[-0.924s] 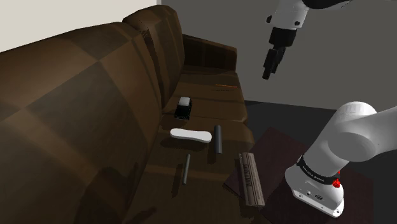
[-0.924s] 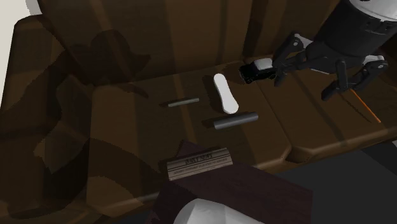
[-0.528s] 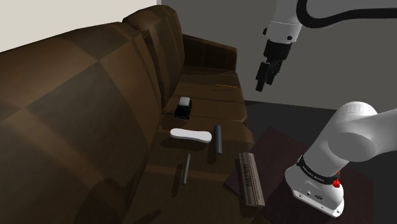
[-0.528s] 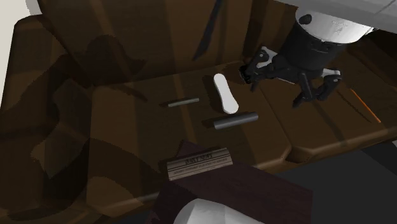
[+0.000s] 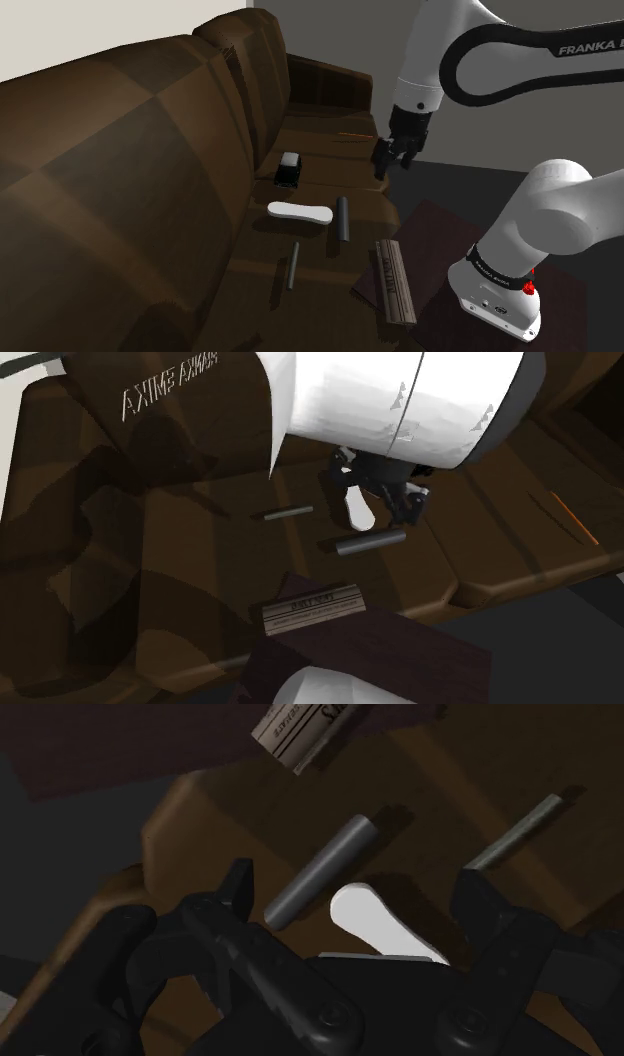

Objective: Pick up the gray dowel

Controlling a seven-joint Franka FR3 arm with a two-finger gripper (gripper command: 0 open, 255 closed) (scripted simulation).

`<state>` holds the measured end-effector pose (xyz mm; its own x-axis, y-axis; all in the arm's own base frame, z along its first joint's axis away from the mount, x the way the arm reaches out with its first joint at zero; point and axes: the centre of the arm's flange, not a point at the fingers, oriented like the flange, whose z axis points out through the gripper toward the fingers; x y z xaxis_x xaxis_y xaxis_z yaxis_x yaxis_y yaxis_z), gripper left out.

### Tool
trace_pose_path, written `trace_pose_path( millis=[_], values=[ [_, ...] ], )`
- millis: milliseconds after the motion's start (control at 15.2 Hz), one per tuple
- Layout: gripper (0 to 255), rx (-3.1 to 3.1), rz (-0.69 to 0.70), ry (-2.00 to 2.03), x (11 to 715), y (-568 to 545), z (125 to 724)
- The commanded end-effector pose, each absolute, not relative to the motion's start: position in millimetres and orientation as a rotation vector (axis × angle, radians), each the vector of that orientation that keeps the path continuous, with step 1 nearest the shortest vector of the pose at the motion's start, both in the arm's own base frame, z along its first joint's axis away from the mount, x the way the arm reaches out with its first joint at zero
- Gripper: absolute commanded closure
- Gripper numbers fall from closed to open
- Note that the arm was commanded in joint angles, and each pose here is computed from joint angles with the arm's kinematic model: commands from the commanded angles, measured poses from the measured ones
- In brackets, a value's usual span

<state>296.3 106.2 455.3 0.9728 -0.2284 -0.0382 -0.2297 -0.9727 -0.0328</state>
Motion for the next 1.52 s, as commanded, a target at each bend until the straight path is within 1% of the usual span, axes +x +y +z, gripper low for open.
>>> trace_pose_path(
  millis=[0, 726, 1452],
  values=[
    [0, -3.077, 0.049, 0.451, 300, 128, 437],
    [0, -3.010, 0.031, 0.909, 332, 235, 339],
    [0, -2.874, 0.013, 1.356, 392, 325, 238]
  ],
)
